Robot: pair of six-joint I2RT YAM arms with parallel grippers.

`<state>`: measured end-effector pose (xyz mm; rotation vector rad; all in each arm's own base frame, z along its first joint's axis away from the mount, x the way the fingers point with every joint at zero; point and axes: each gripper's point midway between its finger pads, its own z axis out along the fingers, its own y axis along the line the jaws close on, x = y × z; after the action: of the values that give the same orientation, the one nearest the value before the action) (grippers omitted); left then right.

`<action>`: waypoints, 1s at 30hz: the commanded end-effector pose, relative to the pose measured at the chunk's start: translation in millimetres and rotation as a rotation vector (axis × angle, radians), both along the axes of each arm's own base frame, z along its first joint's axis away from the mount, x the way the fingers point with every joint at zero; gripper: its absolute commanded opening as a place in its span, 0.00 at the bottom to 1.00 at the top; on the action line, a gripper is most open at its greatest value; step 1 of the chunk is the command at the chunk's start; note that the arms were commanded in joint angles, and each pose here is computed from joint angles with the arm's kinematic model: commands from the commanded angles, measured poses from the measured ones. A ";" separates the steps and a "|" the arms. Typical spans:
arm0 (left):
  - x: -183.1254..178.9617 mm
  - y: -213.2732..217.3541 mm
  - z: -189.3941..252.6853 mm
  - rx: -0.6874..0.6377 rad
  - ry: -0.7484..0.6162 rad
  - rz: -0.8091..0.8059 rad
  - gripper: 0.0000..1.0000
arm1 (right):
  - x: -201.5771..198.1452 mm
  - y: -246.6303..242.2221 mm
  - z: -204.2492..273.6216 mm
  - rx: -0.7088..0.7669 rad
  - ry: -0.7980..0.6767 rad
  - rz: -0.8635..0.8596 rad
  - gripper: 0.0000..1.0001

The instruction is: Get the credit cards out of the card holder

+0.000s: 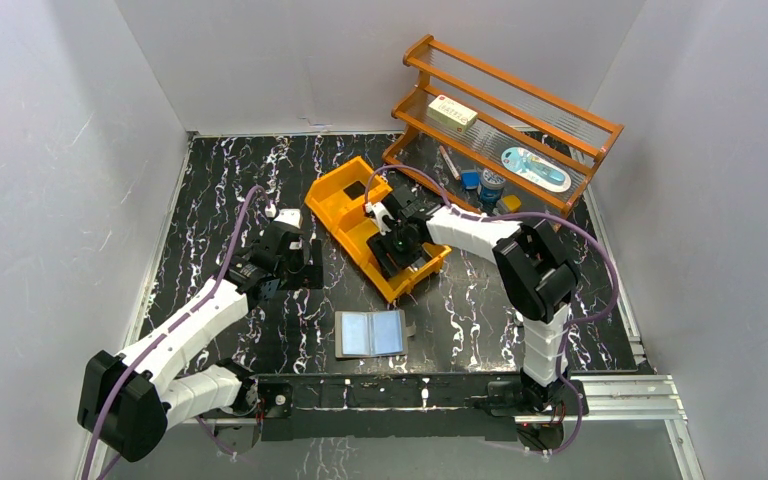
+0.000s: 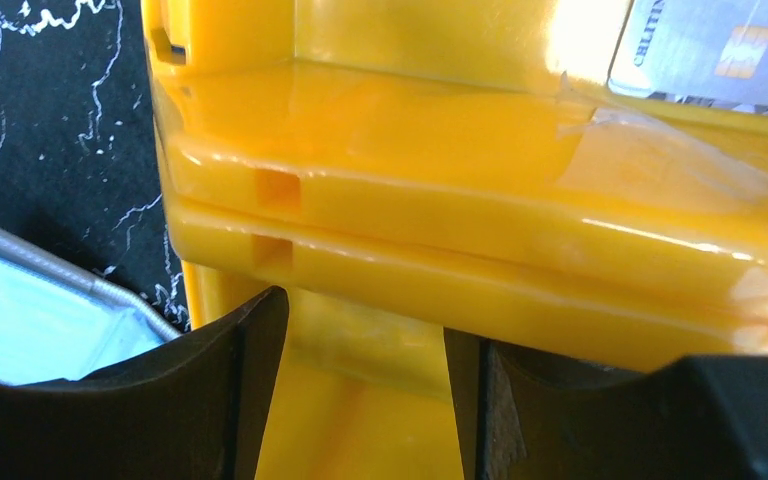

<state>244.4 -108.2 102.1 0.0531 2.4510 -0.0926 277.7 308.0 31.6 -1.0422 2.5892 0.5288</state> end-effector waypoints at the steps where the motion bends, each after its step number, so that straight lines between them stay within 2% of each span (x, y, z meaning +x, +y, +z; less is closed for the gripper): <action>1: -1.7 2.9 -3.0 0.010 0.007 -0.003 0.98 | -14.5 12.1 26.3 0.043 0.076 0.001 0.68; 4: -1.7 3.8 -2.3 0.013 0.003 0.000 0.98 | 5.4 17.6 63.7 0.058 -0.014 -0.026 0.73; 8: -1.5 3.6 -0.4 0.010 -0.004 -0.003 0.98 | 36.9 3.5 94.2 0.007 -0.180 -0.128 0.77; 11: -2.0 2.8 0.0 0.004 -0.004 -0.007 0.98 | 58.7 -17.4 112.9 -0.006 -0.266 -0.237 0.81; 14: -3.6 -0.2 -1.4 -0.007 0.005 -0.018 0.98 | 79.0 -65.1 113.0 -0.112 -0.317 -0.385 0.82; 16: -4.9 -3.5 -3.1 -0.021 0.014 -0.031 0.98 | 83.3 -84.9 111.9 -0.112 -0.291 -0.445 0.82; 19: -4.2 -13.0 -6.0 -0.056 0.027 -0.057 0.98 | 84.7 -90.6 103.3 -0.026 -0.204 -0.457 0.83; 24: 0.7 -34.9 -6.7 -0.145 0.048 -0.088 0.98 | 70.7 -59.5 95.7 0.174 -0.038 -0.374 0.85; 27: 2.8 -41.4 -6.7 -0.171 0.053 -0.094 0.98 | 58.0 -44.8 79.8 0.196 0.067 -0.339 0.81; 30: 2.6 -41.8 -8.2 -0.168 0.057 -0.099 0.98 | 36.9 -19.1 71.3 0.200 0.111 -0.237 0.80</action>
<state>242.7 -140.6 85.4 0.0995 2.5136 -0.2792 342.8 242.9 104.9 -0.4971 2.6434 0.5642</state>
